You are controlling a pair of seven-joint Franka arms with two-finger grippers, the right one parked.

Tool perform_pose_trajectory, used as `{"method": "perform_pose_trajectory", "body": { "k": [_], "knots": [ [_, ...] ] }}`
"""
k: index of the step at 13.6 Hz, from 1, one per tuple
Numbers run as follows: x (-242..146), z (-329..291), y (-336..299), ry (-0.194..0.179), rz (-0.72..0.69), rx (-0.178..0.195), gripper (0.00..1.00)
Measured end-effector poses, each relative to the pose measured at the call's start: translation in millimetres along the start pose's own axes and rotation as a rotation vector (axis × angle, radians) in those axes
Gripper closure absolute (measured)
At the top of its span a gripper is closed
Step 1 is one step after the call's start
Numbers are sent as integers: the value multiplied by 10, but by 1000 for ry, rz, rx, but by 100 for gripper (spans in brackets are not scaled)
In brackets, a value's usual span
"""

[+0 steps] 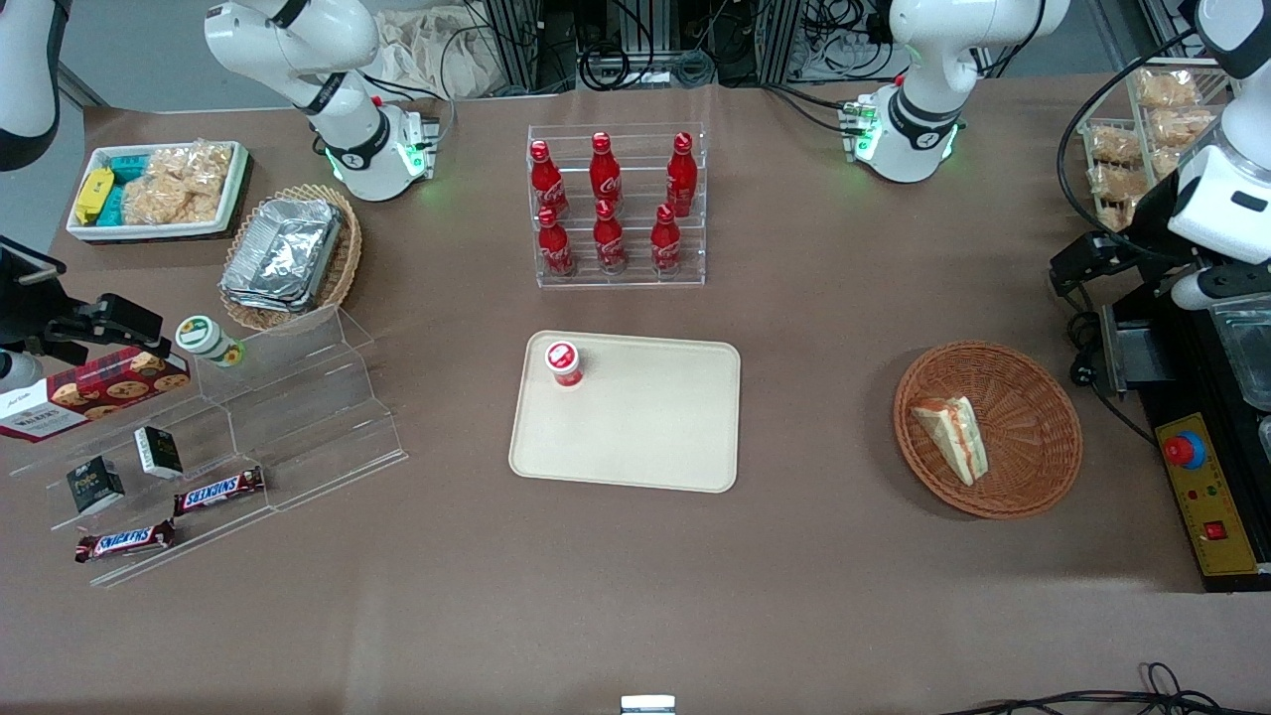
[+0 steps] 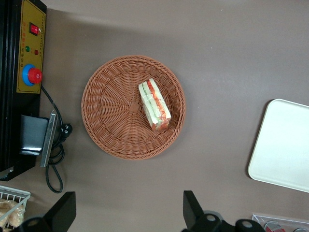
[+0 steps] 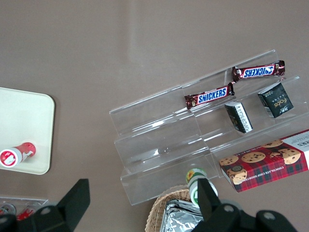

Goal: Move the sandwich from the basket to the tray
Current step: 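Move the left gripper toward the wicker basket with the sandwich, then lower the left gripper and grasp the wrapped sandwich upright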

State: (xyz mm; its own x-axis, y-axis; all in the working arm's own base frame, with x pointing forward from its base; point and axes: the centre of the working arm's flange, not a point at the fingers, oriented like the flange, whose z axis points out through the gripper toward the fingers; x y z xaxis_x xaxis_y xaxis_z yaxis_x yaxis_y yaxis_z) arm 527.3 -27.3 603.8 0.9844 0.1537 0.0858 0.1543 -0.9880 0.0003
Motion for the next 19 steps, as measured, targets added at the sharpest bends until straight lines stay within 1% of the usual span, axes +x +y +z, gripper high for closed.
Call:
{"method": "perform_pose_trajectory", "body": {
  "k": [4,6,7,10,11,14,19],
  "knots": [
    [5,7,-30,-4,-5,2,0],
    [15,50,-33,-14,-7,4,0],
    [29,106,-41,-24,-10,5,0],
    [149,424,-63,-72,-21,11,0],
    [211,557,-58,-78,-36,11,0],
    [389,1096,-24,-71,-105,6,0],
    [537,1973,23,-66,-216,-3,0]
  ]
}}
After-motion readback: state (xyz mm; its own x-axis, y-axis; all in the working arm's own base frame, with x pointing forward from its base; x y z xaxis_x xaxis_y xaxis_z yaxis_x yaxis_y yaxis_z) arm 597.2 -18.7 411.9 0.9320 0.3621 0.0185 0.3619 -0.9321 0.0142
